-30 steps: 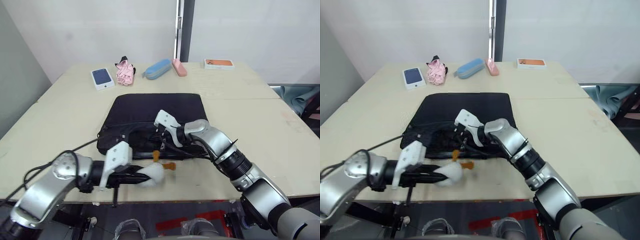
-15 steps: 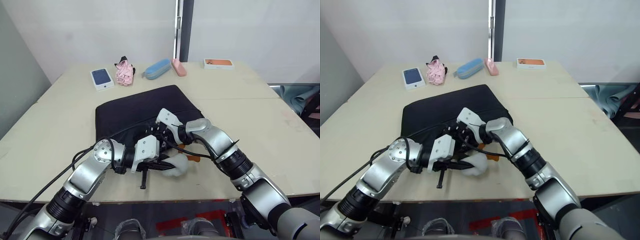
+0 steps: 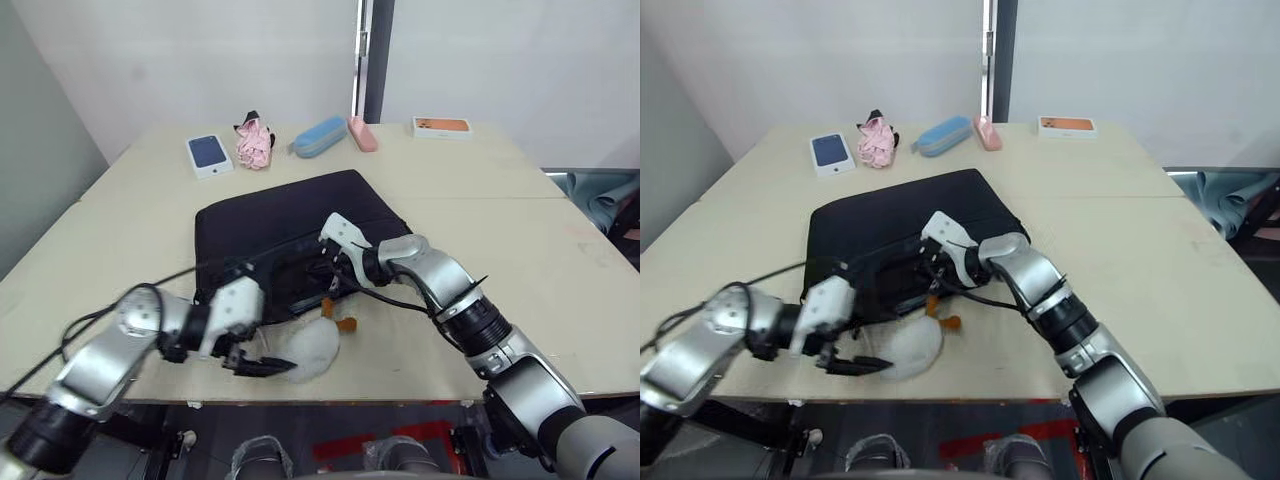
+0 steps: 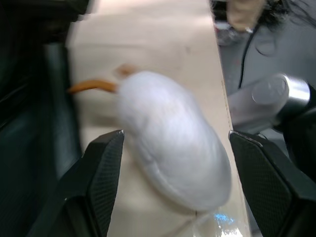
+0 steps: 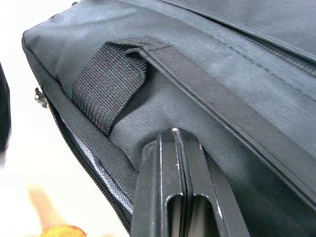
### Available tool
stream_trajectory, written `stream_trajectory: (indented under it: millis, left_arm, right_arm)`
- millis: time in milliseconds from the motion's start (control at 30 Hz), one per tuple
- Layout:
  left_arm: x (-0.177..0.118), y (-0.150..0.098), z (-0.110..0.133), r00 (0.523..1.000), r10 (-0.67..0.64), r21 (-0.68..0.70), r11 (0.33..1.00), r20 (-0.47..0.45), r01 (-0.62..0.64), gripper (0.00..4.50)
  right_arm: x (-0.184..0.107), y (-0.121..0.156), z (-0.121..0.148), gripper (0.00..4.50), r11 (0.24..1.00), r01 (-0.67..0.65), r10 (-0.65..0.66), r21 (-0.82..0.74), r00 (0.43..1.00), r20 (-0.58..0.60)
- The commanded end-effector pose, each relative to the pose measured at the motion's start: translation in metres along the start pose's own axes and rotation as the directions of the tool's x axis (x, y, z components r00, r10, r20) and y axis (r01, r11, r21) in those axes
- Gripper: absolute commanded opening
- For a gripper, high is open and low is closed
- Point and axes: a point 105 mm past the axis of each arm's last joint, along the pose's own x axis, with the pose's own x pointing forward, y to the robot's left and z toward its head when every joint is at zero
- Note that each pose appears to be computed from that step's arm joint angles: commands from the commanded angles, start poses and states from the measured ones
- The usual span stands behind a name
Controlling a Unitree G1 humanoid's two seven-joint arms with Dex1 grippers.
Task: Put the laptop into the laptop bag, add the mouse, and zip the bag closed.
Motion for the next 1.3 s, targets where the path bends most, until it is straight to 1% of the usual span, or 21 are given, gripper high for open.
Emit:
stream_trajectory:
  millis: [33,100,167,267,367,467,533,600,667,733,800,867,900,967,1000,1067,1133,1200,1233,1300]
  left_arm:
    - [-0.030,0.001,0.019,0.994,0.064,-0.083,0.995,0.085,-0.057,3.65]
    - [-0.047,0.004,0.023,0.984,0.121,-0.168,0.981,0.131,-0.099,3.65]
    - [-0.057,0.004,0.022,0.977,0.158,-0.223,0.967,0.146,-0.123,3.65]
    - [-0.075,0.008,0.005,0.966,0.243,-0.270,0.939,0.090,-0.211,3.65]
    - [-0.085,0.006,-0.007,0.961,0.272,-0.316,0.918,0.056,-0.241,3.65]
    - [-0.091,0.002,-0.017,0.956,0.290,-0.370,0.894,0.046,-0.253,3.65]
    - [-0.094,0.001,-0.021,0.946,0.317,-0.427,0.866,0.064,-0.261,3.65]
    - [-0.099,0.003,-0.026,0.923,0.374,-0.514,0.811,0.091,-0.278,3.71]
    - [-0.105,0.004,-0.038,0.900,0.428,-0.596,0.745,0.079,-0.301,3.71]
    - [-0.107,0.005,-0.053,0.886,0.463,-0.645,0.680,0.012,-0.347,3.71]
    - [-0.104,0.005,-0.065,0.879,0.474,-0.672,0.639,-0.038,-0.374,3.71]
    - [-0.101,0.007,-0.071,0.872,0.484,-0.700,0.600,-0.067,-0.387,3.71]
    - [-0.098,0.010,-0.073,0.869,0.490,-0.716,0.584,-0.065,-0.383,3.71]
    - [-0.092,0.018,-0.074,0.862,0.504,-0.750,0.547,-0.059,-0.372,3.71]
    - [-0.087,0.022,-0.074,0.859,0.509,-0.765,0.533,-0.052,-0.362,3.71]
    - [-0.076,0.028,-0.072,0.859,0.511,-0.784,0.520,-0.031,-0.337,3.71]
    - [-0.069,0.035,-0.067,0.847,0.532,-0.825,0.488,0.020,-0.286,3.71]
    - [-0.065,0.038,-0.065,0.839,0.542,-0.856,0.456,0.052,-0.242,3.71]
    - [-0.062,0.036,-0.066,0.842,0.537,-0.865,0.445,0.049,-0.233,3.71]
    - [-0.055,0.031,-0.074,0.861,0.509,-0.868,0.429,0.005,-0.248,3.71]
  right_arm:
    - [-0.024,-0.007,0.013,0.00,1.000,0.011,-0.012,0.006,0.998,0.062]
    - [-0.036,-0.012,0.017,0.00,1.000,0.021,-0.023,0.019,0.996,0.083]
    - [-0.043,-0.015,0.018,0.00,0.999,0.027,-0.029,0.024,0.995,0.093]
    - [-0.059,-0.021,0.022,0.00,0.999,0.041,-0.044,0.028,0.992,0.119]
    - [-0.072,-0.023,0.027,0.00,0.999,0.044,-0.047,0.026,0.988,0.150]
    - [-0.086,-0.025,0.031,0.00,0.999,0.053,-0.055,0.013,0.982,0.182]
    - [-0.101,-0.030,0.037,0.00,0.997,0.075,-0.077,0.015,0.969,0.233]
    - [-0.125,-0.042,0.038,0.53,0.991,0.118,-0.133,0.070,0.954,0.267]
    - [-0.146,-0.054,0.030,1.19,0.981,0.166,-0.186,0.096,0.950,0.250]
    - [-0.161,-0.063,0.021,1.86,0.971,0.212,-0.231,0.107,0.948,0.219]
    - [-0.173,-0.073,0.010,2.52,0.960,0.253,-0.271,0.119,0.947,0.172]
    - [-0.179,-0.090,-0.001,3.23,0.934,0.317,-0.337,0.163,0.934,0.116]
    - [-0.177,-0.094,-0.008,3.57,0.930,0.324,-0.340,0.172,0.937,0.075]
    - [-0.168,-0.102,-0.017,4.23,0.909,0.331,-0.348,0.251,0.937,0.024]
    - [-0.163,-0.105,-0.022,4.48,0.901,0.339,-0.350,0.271,0.937,-0.007]
    - [-0.158,-0.114,-0.028,4.48,0.874,0.368,-0.375,0.316,0.926,-0.039]
    - [-0.156,-0.123,-0.030,4.48,0.843,0.395,-0.410,0.366,0.911,-0.040]
    - [-0.154,-0.125,-0.031,4.48,0.828,0.389,-0.412,0.405,0.910,-0.032]
    - [-0.152,-0.125,-0.032,4.48,0.827,0.382,-0.406,0.412,0.913,-0.033]
    - [-0.145,-0.122,-0.036,4.48,0.825,0.364,-0.387,0.432,0.921,-0.039]
